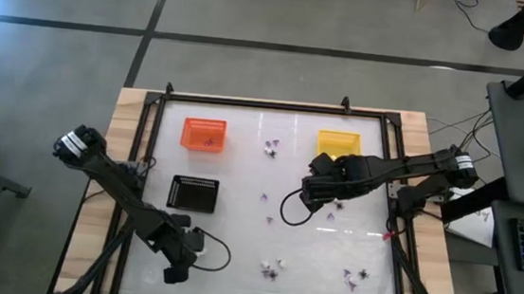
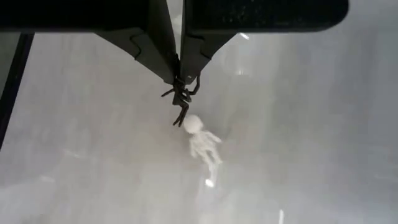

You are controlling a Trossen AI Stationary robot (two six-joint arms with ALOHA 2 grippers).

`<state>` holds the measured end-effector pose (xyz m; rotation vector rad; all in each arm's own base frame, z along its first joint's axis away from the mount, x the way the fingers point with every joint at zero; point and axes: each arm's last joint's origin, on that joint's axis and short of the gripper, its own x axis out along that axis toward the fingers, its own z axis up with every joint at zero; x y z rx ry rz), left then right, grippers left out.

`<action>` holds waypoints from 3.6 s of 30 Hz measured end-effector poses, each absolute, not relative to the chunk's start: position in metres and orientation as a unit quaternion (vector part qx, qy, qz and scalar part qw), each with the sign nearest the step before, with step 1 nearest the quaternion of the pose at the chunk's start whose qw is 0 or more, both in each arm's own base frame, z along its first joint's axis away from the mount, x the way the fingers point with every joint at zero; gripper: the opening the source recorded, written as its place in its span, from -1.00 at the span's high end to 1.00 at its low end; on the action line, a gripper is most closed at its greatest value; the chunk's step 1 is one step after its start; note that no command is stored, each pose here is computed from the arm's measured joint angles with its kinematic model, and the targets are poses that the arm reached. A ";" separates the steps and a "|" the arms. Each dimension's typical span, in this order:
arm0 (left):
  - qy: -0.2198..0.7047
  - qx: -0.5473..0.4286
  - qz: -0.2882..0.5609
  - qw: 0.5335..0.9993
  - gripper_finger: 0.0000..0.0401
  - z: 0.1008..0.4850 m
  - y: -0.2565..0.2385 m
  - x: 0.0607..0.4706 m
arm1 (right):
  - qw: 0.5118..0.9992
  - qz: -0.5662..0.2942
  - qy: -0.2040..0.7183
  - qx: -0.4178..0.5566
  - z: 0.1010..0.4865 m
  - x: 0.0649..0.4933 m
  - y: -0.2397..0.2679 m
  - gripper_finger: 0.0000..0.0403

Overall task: Sort Halloween decoration
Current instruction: Put the black spider toy into the black bin, then put the white skeleton toy into the yellow bin

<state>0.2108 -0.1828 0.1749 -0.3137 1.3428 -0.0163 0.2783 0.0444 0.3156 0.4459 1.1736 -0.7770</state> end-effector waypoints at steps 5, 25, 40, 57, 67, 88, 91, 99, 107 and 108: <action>0.602 -0.153 0.026 0.783 1.00 0.192 -0.173 0.202 | 0.740 -0.354 0.535 0.203 0.316 0.278 0.044 0.94; 0.522 -0.126 0.192 0.822 1.00 0.251 -0.101 0.162 | 0.745 -0.350 0.535 0.190 0.316 0.279 0.044 0.94; 0.522 -0.120 0.151 0.831 1.00 0.270 -0.046 0.162 | 0.748 -0.356 0.528 0.185 0.316 0.279 0.043 0.94; 0.571 -0.112 0.139 0.801 1.00 0.204 -0.027 0.159 | 0.744 -0.365 0.523 0.196 0.316 0.279 0.042 0.94; 0.581 -0.124 0.113 0.796 0.91 0.203 -0.028 0.158 | 0.742 -0.382 0.512 0.203 0.316 0.280 0.038 0.94; 0.524 -0.041 0.119 0.842 0.52 0.243 -0.026 0.170 | 0.734 -0.430 0.468 0.240 0.315 0.282 0.036 0.94; 0.515 -0.023 0.141 0.845 0.52 0.251 -0.024 0.169 | 0.734 -0.429 0.469 0.238 0.313 0.285 0.037 0.94; 0.483 0.013 0.163 0.860 0.52 0.270 -0.019 0.170 | 0.733 -0.403 0.496 0.234 0.309 0.288 0.037 0.94; 0.485 0.012 0.173 0.857 0.52 0.275 -0.014 0.167 | 0.737 -0.392 0.509 0.212 0.306 0.293 0.031 0.94; 0.486 0.012 0.174 0.856 0.52 0.275 -0.014 0.167 | 0.736 -0.391 0.512 0.208 0.304 0.294 0.030 0.94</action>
